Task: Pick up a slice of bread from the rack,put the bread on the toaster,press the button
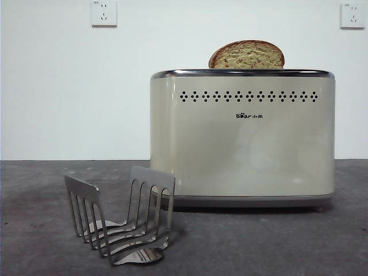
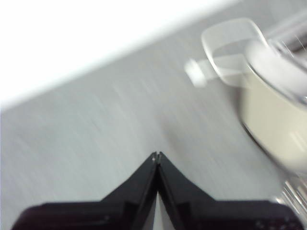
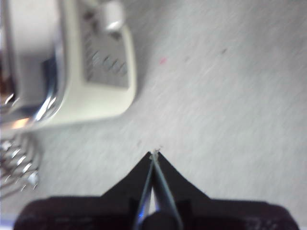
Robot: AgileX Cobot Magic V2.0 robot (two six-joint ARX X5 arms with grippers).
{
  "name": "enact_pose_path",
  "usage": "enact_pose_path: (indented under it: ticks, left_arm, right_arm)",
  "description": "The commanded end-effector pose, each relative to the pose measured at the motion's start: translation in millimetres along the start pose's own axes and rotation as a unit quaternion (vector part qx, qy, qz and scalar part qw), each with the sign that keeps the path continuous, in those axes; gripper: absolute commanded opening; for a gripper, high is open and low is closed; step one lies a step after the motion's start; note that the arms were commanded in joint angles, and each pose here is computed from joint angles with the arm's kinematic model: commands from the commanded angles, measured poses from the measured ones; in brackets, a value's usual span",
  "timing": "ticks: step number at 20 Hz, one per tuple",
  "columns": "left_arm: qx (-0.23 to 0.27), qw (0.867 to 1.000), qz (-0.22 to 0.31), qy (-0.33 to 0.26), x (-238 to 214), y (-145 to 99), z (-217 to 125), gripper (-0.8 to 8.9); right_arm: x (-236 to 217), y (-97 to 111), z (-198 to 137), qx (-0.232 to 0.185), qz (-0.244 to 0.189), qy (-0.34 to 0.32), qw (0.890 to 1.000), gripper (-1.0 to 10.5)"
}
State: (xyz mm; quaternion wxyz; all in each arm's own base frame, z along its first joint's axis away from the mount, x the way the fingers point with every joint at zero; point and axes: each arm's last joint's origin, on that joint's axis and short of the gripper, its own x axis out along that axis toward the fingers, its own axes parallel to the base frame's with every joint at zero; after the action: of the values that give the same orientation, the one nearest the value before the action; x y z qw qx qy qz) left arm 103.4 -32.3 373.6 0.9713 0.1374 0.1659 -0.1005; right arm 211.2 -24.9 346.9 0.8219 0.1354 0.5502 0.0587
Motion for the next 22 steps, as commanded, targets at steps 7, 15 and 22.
enact_pose_path:
  ticks: [7,15,22]
  left_arm:
    - [-0.161,0.956,0.116,-0.218,43.4,-18.4,-159.4,-0.04]
    - [-0.173,0.978,0.024,-0.118,66.0,-24.7,-210.4,-0.04]
    - [-0.214,0.970,0.071,-0.094,66.6,-22.8,-215.1,-0.04]
  right_arm:
    - [5.7,-3.2,40.3,-0.045,-0.032,-0.162,0.985,0.0]
    - [-4.4,-0.1,61.6,-0.075,-0.035,-0.279,0.957,0.0]
    - [-4.6,0.0,61.9,-0.076,-0.035,-0.281,0.956,0.0]
